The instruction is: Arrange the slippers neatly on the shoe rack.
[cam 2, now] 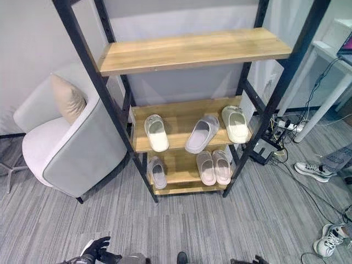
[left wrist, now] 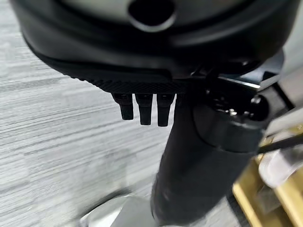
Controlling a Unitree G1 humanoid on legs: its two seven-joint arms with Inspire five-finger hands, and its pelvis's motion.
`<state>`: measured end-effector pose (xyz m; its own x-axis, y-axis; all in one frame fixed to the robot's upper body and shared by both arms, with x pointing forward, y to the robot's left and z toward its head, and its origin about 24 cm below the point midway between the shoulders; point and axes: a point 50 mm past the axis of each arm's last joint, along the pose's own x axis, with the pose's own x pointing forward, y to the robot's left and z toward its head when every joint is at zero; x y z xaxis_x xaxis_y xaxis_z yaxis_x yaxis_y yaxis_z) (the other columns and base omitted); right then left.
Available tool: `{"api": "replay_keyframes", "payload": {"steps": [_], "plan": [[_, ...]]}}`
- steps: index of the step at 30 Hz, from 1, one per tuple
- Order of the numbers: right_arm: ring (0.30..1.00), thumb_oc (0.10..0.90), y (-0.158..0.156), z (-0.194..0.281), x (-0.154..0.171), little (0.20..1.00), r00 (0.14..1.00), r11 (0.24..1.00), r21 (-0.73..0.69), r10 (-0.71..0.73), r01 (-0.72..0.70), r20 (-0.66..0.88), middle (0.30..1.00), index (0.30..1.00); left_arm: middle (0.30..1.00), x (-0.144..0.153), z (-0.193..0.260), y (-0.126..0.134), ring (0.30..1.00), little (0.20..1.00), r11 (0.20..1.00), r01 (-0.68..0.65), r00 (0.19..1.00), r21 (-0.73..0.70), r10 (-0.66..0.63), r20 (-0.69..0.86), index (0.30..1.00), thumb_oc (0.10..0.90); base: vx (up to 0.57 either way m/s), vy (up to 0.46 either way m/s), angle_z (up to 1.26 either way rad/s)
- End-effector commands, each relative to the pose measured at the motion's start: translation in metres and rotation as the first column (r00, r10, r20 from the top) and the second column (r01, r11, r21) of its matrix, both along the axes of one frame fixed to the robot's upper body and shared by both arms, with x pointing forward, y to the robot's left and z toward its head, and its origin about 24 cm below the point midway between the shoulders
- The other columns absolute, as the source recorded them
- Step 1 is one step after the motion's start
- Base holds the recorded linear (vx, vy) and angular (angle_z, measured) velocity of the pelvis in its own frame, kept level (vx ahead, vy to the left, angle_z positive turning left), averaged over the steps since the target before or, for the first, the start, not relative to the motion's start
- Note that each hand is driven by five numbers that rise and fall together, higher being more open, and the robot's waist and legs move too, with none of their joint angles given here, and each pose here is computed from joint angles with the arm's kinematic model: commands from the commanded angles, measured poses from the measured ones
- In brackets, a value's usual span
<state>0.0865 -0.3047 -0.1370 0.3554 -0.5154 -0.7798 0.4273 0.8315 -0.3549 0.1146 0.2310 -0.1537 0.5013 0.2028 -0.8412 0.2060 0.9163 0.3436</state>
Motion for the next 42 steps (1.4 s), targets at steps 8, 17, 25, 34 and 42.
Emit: {"api": "replay_keyframes", "payload": {"steps": [8, 17, 25, 34, 42], "plan": [[0.9, 0.8, -0.027, 0.024, 0.014, 0.9, 0.988, 0.991, -0.126, -0.014, 0.034, 0.156, 0.9, 0.9, 0.9, -0.047, -0.013, -0.008, 0.9, 0.9, 0.999, 0.043, 0.987, 0.009, -0.041, -0.153, 0.9, 0.8, 0.12, 0.108, -0.26], [0.9, 0.8, -0.023, 0.07, 0.069, 0.9, 0.88, 0.979, -0.202, 0.088, 0.009, 0.466, 0.9, 0.9, 0.9, -0.036, -0.009, 0.0, 0.9, 0.9, 0.998, 0.036, 0.993, 0.041, -0.031, -0.113, 0.9, 0.8, -0.02, 0.118, -0.14], [0.9, 0.8, 0.008, 0.118, 0.107, 0.9, 0.695, 0.948, -0.295, 0.293, -0.122, 0.656, 0.9, 0.9, 0.9, -0.037, -0.008, 0.006, 0.9, 0.9, 0.997, -0.06, 0.994, 0.044, 0.063, -0.084, 0.9, 0.8, 0.05, -0.099, -0.13], [0.9, 0.8, 0.039, 0.196, 0.105, 0.9, 0.376, 0.835, -0.512, 0.549, -0.202, 0.746, 0.9, 0.9, 0.9, -0.05, -0.013, -0.012, 0.9, 0.9, 1.0, -0.016, 0.993, 0.004, 0.016, -0.113, 0.9, 0.8, 0.07, -0.134, 0.05], [0.9, 0.8, 0.055, 0.259, 0.128, 0.9, 0.127, 0.751, -0.65, 0.661, -0.119, 0.74, 0.9, 0.9, 0.9, -0.052, -0.015, -0.017, 0.9, 0.9, 0.998, 0.068, 0.989, 0.005, -0.066, -0.132, 0.9, 0.8, 0.04, -0.029, 0.15]]}}
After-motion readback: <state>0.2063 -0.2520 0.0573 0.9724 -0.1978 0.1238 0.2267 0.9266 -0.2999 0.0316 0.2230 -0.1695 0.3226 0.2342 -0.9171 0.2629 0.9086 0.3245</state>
